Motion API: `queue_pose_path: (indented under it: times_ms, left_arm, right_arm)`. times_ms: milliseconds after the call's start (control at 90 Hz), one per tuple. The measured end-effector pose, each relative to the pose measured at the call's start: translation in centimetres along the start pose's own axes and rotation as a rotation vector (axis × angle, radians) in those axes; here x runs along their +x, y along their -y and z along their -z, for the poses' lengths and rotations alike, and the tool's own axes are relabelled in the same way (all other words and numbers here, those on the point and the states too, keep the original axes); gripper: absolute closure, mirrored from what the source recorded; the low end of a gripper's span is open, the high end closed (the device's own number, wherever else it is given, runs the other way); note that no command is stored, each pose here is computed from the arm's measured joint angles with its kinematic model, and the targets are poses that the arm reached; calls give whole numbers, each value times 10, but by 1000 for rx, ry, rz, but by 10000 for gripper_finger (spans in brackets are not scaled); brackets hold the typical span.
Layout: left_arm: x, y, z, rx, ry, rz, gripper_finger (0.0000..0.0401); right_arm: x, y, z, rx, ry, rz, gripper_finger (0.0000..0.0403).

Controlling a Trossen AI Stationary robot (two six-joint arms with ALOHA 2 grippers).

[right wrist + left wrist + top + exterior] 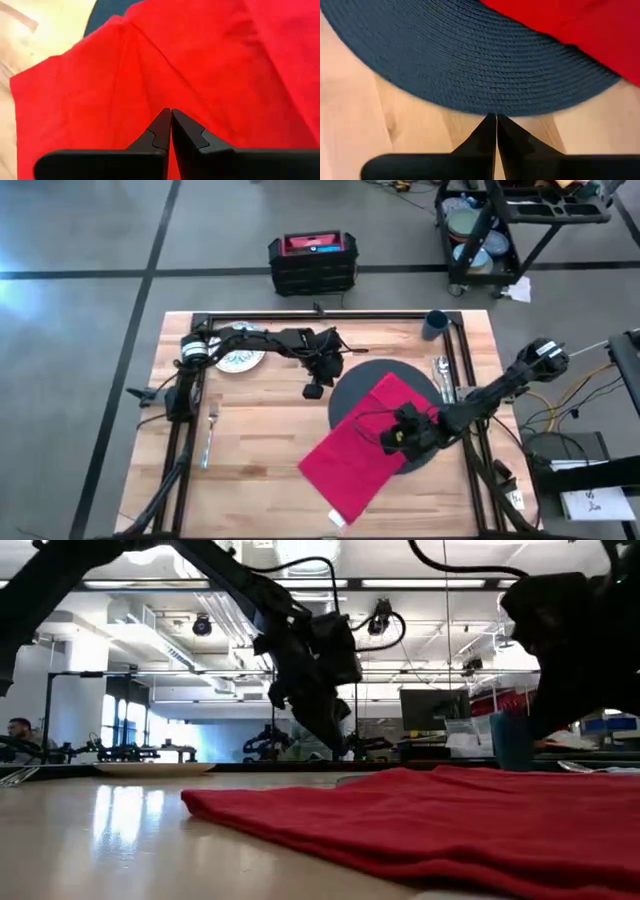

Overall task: Set table place
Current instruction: Adjust the black placemat

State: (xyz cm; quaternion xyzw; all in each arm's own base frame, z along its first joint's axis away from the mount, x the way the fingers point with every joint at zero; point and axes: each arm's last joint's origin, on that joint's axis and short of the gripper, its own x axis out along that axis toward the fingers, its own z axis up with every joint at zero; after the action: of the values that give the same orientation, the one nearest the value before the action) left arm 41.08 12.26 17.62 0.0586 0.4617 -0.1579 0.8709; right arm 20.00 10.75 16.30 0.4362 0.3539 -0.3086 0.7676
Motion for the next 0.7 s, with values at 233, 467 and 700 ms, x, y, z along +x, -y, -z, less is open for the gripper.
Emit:
queue_pose_path:
  times_ms: [233, 467, 700]
  left_arm:
    - [-2, -6, -10, 68, 92, -25, 401]
    - [13, -12, -4, 51, 83, 6, 401]
    - [28, -10, -1, 18, 46, 103, 401]
  right_arm:
    - [-2, 0, 4, 34, -6, -4, 403]
    - [-2, 0, 3, 47, -7, -7, 403]
    - [-2, 0, 3, 54, -6, -8, 403]
